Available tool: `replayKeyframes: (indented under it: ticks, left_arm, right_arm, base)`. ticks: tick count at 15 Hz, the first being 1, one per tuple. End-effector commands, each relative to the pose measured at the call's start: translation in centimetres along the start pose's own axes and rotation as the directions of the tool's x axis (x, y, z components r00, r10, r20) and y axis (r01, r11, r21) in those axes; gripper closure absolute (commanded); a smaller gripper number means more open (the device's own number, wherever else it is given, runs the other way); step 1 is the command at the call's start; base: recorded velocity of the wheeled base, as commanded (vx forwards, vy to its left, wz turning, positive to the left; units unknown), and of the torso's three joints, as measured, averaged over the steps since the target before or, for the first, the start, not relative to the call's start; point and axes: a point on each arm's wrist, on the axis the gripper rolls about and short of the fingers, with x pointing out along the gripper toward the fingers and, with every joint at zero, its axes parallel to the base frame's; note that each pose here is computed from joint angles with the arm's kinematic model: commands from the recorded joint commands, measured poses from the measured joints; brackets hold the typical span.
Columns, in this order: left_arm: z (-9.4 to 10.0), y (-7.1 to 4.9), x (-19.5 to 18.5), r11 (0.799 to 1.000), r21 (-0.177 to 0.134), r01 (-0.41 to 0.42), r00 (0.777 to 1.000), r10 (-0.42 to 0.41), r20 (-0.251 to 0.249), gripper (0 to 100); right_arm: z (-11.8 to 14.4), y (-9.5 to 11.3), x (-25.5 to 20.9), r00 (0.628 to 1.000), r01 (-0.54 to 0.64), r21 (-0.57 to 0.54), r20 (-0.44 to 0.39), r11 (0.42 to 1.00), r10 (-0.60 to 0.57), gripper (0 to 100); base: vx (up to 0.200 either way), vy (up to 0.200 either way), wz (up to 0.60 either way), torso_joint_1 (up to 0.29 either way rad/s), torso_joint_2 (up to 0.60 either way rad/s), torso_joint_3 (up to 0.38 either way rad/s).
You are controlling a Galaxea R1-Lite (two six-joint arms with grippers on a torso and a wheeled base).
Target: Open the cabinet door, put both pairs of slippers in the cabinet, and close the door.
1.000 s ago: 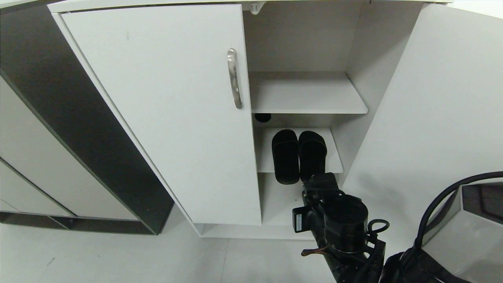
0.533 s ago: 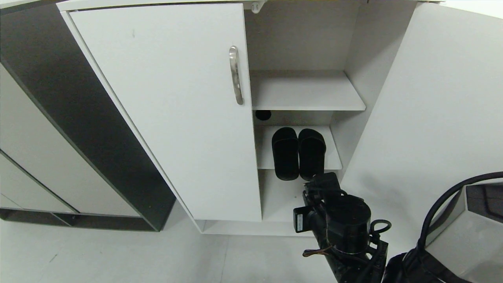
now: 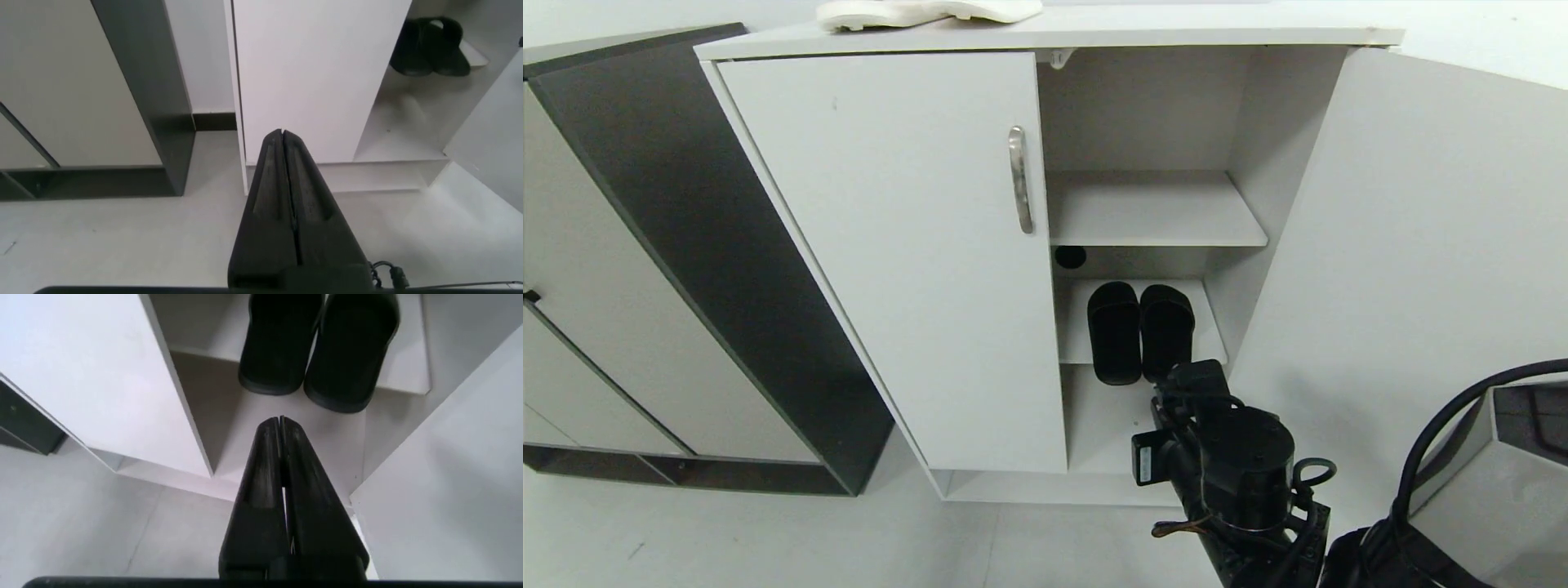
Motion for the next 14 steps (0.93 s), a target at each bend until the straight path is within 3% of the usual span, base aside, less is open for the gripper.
replayKeyframes:
  ticks: [1,8,11,13,14]
  left_arm:
    - [0.0,0.0,0.0,1.0,0.0,0.0,1.0,0.0,-0.001,100]
    - [0.0,0.0,0.0,1.0,0.0,0.0,1.0,0.0,-0.001,100]
    - [0.0,0.0,0.0,1.0,0.0,0.0,1.0,0.0,-0.001,100]
    - [0.0,0.0,0.0,1.0,0.002,0.0,1.0,0.0,-0.001,100]
    - [0.0,0.0,0.0,1.0,0.002,0.0,1.0,0.0,-0.001,100]
  right_arm:
    - [-0.1,0.0,0.0,1.0,0.003,-0.002,-0.002,1.0,-0.003,100]
    - [-0.1,-0.1,0.1,1.0,0.006,-0.003,-0.003,1.0,-0.006,100]
    - [-0.3,-0.7,0.0,1.0,0.004,-0.009,-0.014,1.0,-0.004,100]
    - [0.1,-1.8,-2.0,0.987,-0.155,-0.011,-0.044,0.988,0.154,100]
    - [0.3,-2.1,-2.4,0.983,-0.175,0.004,-0.047,0.985,0.175,100]
  base:
    - [0.0,0.0,0.0,0.002,0.0,0.203]
    - [0.0,0.0,0.0,0.0,0.0,0.202]
    - [0.0,0.0,0.0,0.002,0.0,0.032]
    - [0.0,0.0,0.0,0.0,0.0,0.0]
    - [0.0,0.0,0.0,0.0,0.0,0.0]
